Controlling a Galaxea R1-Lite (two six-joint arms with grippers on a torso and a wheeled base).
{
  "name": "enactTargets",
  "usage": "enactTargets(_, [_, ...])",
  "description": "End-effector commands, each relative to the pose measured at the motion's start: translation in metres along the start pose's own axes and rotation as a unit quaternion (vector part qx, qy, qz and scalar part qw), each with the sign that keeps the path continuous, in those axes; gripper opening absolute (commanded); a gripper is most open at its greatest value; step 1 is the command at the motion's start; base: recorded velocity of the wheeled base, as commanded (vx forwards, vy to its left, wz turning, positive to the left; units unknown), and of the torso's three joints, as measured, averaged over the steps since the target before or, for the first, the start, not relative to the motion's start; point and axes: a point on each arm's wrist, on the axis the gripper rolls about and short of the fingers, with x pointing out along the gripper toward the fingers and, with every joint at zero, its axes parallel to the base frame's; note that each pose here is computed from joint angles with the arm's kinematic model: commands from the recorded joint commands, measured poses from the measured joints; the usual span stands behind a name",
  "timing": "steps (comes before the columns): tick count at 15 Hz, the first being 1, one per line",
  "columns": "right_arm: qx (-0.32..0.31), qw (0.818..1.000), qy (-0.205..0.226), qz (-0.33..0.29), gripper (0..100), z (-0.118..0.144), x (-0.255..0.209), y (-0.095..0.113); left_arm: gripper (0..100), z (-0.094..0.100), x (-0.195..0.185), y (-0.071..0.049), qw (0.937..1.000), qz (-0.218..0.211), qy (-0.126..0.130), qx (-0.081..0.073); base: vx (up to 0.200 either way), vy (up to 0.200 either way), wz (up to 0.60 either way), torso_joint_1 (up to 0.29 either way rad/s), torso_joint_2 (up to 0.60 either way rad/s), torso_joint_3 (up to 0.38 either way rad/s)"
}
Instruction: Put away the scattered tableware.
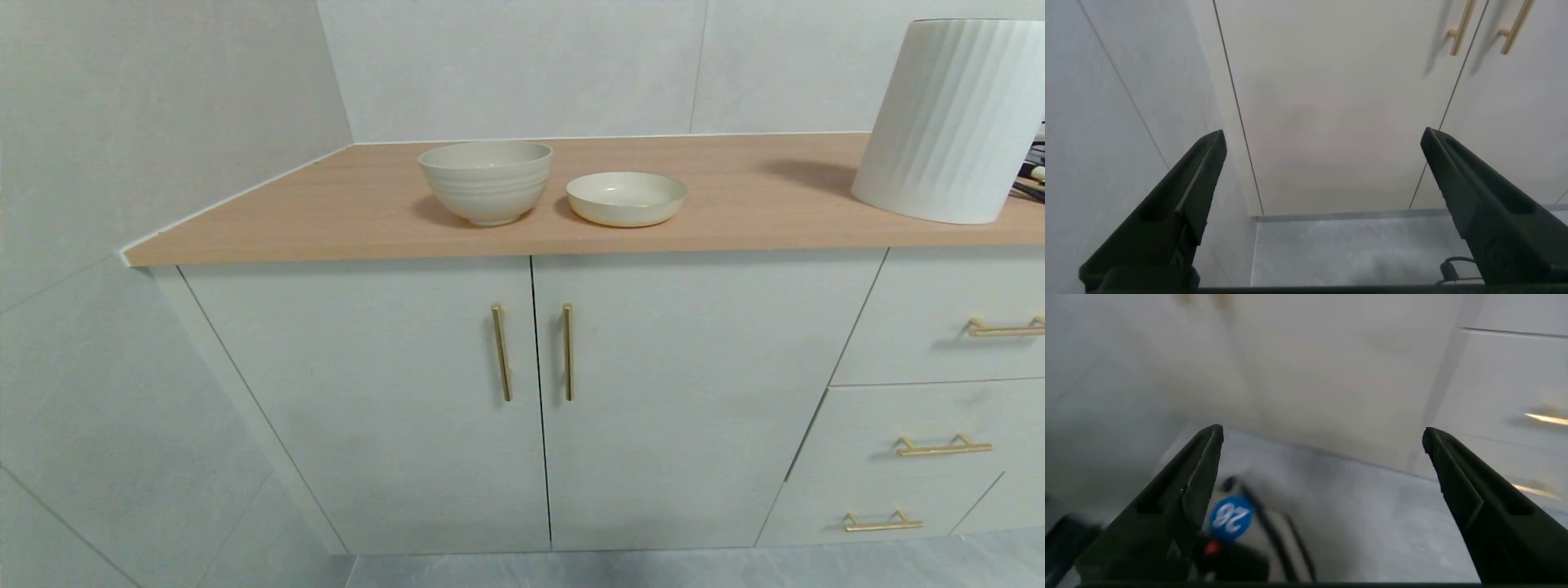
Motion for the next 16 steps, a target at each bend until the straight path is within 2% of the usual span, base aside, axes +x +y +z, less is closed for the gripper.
enactTargets(1, [-0.011, 0.994, 0.078, 0.078, 100, 0.026, 0.051, 0.002, 100, 0.000, 0.000, 0.000, 1.0000, 0.001, 0.000, 0.000, 0.000, 0.000, 0.00, 0.000, 0.00, 0.000])
enactTargets(3, [-0.014, 0.992, 0.090, 0.088, 100, 0.034, 0.080, 0.003, 100, 0.000, 0.000, 0.000, 1.0000, 0.001, 0.000, 0.000, 0.000, 0.000, 0.00, 0.000, 0.00, 0.000])
enactTargets(7, [-0.026, 0.990, 0.081, 0.113, 100, 0.058, 0.137, 0.011, 100, 0.000, 0.000, 0.000, 1.0000, 0.000, 0.000, 0.000, 0.000, 0.000, 0.00, 0.000, 0.00, 0.000])
enactTargets(12, [-0.041, 0.985, 0.041, 0.166, 100, 0.092, 0.214, 0.042, 100, 0.000, 0.000, 0.000, 1.0000, 0.000, 0.000, 0.000, 0.000, 0.000, 0.00, 0.000, 0.00, 0.000])
enactTargets(16, [-0.017, 0.977, 0.072, 0.200, 100, 0.087, 0.252, 0.075, 100, 0.000, 0.000, 0.000, 1.0000, 0.000, 0.000, 0.000, 0.000, 0.000, 0.00, 0.000, 0.00, 0.000])
